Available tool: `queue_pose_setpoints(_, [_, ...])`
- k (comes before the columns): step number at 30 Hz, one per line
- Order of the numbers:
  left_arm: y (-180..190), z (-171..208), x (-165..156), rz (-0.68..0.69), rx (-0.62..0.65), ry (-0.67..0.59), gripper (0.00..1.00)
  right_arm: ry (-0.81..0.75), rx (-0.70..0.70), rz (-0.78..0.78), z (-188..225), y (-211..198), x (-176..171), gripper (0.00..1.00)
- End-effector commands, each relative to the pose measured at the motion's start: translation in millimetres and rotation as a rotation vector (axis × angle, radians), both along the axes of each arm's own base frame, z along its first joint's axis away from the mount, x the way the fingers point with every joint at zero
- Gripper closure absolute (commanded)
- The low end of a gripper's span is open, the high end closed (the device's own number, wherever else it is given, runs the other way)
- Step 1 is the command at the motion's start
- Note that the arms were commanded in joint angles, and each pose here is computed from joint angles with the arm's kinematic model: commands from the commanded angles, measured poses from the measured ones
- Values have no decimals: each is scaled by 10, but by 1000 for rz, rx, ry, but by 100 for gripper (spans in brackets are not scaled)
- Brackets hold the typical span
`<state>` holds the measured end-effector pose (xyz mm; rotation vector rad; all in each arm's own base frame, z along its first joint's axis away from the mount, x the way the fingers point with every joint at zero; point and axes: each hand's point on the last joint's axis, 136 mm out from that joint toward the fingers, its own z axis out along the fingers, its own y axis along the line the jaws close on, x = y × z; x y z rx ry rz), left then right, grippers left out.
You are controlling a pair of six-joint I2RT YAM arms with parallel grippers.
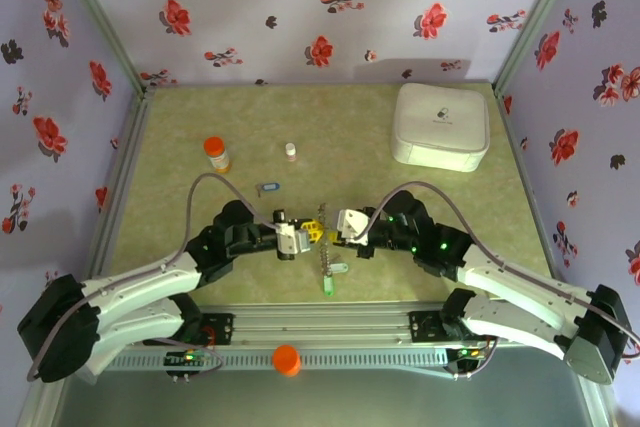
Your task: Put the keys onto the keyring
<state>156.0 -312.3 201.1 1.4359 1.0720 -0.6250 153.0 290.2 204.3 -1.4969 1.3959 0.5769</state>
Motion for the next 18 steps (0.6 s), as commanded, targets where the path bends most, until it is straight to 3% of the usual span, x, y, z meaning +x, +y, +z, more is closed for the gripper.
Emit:
queue_pose_setpoints(1, [-29, 180, -77, -60, -97, 47, 100, -8, 33, 35, 70, 49, -59, 82])
queue_pose_setpoints(13, [-33, 209, -83, -78, -117, 64, 100, -13, 45, 48, 116, 97, -53, 84])
queue_pose_setpoints(18, [-29, 198, -84, -76, -115, 66, 100, -10, 50, 58, 128, 118, -68, 95])
